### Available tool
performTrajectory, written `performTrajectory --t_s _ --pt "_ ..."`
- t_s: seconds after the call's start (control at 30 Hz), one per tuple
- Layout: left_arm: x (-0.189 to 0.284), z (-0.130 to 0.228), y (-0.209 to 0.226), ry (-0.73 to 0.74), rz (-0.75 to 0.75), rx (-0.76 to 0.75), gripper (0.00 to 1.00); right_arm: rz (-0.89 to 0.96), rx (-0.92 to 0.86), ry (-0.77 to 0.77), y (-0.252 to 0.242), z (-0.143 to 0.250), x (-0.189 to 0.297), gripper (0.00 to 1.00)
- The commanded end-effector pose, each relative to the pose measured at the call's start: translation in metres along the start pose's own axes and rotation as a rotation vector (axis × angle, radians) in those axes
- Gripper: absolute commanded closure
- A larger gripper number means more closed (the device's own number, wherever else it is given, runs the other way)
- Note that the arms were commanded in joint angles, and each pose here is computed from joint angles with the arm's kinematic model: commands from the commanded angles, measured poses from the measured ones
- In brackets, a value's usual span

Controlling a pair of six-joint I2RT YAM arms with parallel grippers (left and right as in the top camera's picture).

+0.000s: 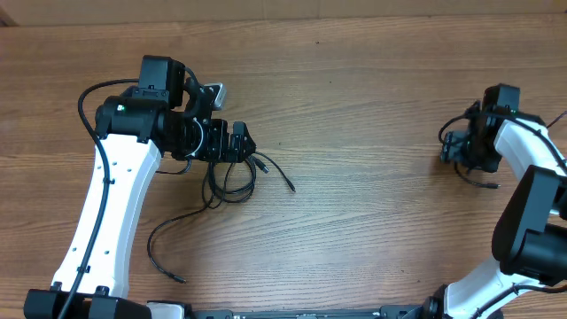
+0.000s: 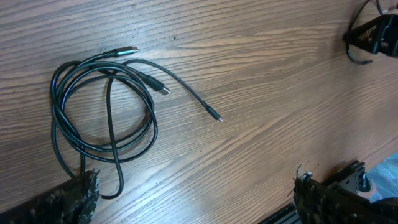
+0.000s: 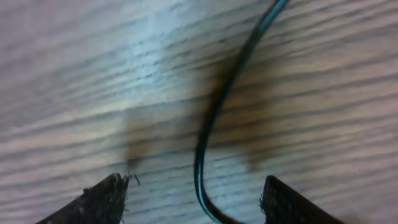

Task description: Untangle cables

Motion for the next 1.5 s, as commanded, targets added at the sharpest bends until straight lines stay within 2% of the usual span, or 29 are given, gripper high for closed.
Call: performTrajectory --t_s 0.0,0.03,0.13,0.2,0.27,0.43,0.77,0.93,1.1,1.2,1.3,1.4,1.47 --pt "0.007 -0.003 -0.004 -0.026 0.001 -0.017 0.00 -0.016 0.187 -0.007 0.001 0.010 -0.007 0.35" --pt "0.007 -0.003 -0.004 -0.026 0.001 -0.016 0.01 -0.016 0.210 -0.003 0.001 0.013 -0.010 0.38" --pt "0.007 -0.003 -0.004 -0.026 0.001 -0.017 0.00 -0.020 0.277 0.030 0.001 0.026 -0.018 0.54" --pt "0.007 -0.003 -0.004 -0.026 0.001 -0.017 0.00 -0.020 0.281 0.038 0.001 0.031 -0.022 0.70" --pt "0.007 -0.003 -0.004 -0.026 0.001 -0.017 0.00 -0.018 0.295 0.042 0.001 0.035 -0.025 0.96" --pt "0.007 -0.003 -0.004 -0.026 0.001 -0.016 0.00 0.035 0.263 0.001 -0.009 0.026 -0.025 0.96" --pt "0.007 -0.003 -0.004 -0.026 0.001 -0.016 0.00 0.439 -0.009 -0.109 -0.103 -0.016 0.016 0.96" --pt "0.007 -0.003 -0.004 -0.026 0.001 -0.017 0.01 0.490 -0.144 -0.288 -0.156 -0.056 0.064 0.96" --pt "0.007 -0.003 -0.004 -0.026 0.001 -0.017 0.01 0.527 -0.083 -0.484 -0.192 -0.087 0.103 0.96" --pt "0.007 -0.003 -0.004 -0.026 0.001 -0.016 0.00 0.426 -0.048 -0.552 -0.193 -0.093 0.103 0.96" --pt "0.007 -0.003 -0.004 -0.026 0.001 -0.016 0.00 0.165 -0.096 -0.628 -0.175 -0.098 0.099 0.93" --pt "0.007 -0.003 -0.004 -0.026 0.001 -0.016 0.00 -0.066 -0.177 -0.611 -0.147 -0.097 0.090 0.94" --pt "0.007 -0.003 -0.004 -0.026 0.001 -0.016 0.00 -0.097 -0.198 -0.554 -0.135 -0.092 0.083 0.96"
Point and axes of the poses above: each gripper's point midway between its finger pads, its own x axis back along the fingers, its own y axis along the line the jaws close on, z = x × y, the point moved 8 cm from there along x, back along the fingers, and after that the axes turned 5 degrees about -x, right-handed, at the moved point
